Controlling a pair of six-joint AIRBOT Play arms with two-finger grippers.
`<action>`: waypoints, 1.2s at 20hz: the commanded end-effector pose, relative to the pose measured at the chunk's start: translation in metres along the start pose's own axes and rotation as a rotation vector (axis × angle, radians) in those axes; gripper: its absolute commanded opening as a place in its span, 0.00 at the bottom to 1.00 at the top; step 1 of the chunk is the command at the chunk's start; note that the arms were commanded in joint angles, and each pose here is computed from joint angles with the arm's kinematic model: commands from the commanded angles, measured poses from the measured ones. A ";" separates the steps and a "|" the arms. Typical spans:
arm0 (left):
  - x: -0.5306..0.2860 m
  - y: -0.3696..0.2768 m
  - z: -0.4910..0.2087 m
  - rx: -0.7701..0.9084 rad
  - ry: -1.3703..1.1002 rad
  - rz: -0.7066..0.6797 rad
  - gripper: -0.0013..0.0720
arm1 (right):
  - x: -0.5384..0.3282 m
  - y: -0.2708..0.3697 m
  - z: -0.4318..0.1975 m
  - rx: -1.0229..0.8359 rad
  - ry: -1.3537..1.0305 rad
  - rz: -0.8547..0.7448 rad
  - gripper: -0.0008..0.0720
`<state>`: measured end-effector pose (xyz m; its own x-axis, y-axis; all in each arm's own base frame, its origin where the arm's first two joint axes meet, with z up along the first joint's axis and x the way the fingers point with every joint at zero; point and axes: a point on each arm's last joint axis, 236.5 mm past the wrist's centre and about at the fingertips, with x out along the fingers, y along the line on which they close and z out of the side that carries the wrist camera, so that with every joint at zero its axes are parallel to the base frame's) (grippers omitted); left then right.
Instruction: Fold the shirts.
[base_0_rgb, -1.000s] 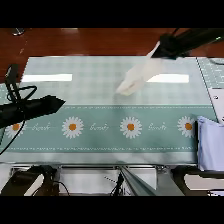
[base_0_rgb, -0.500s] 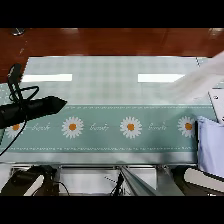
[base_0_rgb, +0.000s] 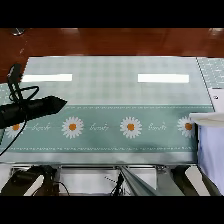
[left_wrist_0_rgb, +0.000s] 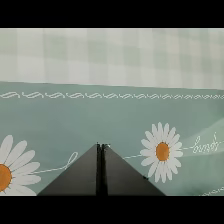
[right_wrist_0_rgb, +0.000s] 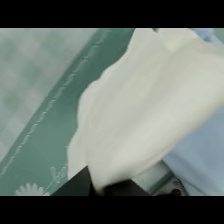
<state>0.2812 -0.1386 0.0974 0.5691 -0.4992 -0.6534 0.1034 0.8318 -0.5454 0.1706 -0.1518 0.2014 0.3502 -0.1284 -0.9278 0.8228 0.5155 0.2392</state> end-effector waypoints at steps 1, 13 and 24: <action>0.000 0.000 0.000 0.001 0.001 0.000 0.05 | -0.013 -0.097 -0.037 0.165 -0.064 -0.316 0.05; -0.019 -0.022 0.078 0.108 -0.276 -0.033 0.05 | 0.017 -0.018 0.034 -0.019 -0.252 0.068 0.05; 0.034 -0.090 0.167 0.359 -0.023 0.002 0.05 | 0.092 0.310 -0.062 -0.993 -0.145 0.456 0.05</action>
<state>0.4164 -0.1938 0.2533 0.6642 -0.5570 -0.4986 0.4170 0.8296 -0.3712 0.4078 0.0002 0.2269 0.7444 0.2284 -0.6274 0.0061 0.9373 0.3485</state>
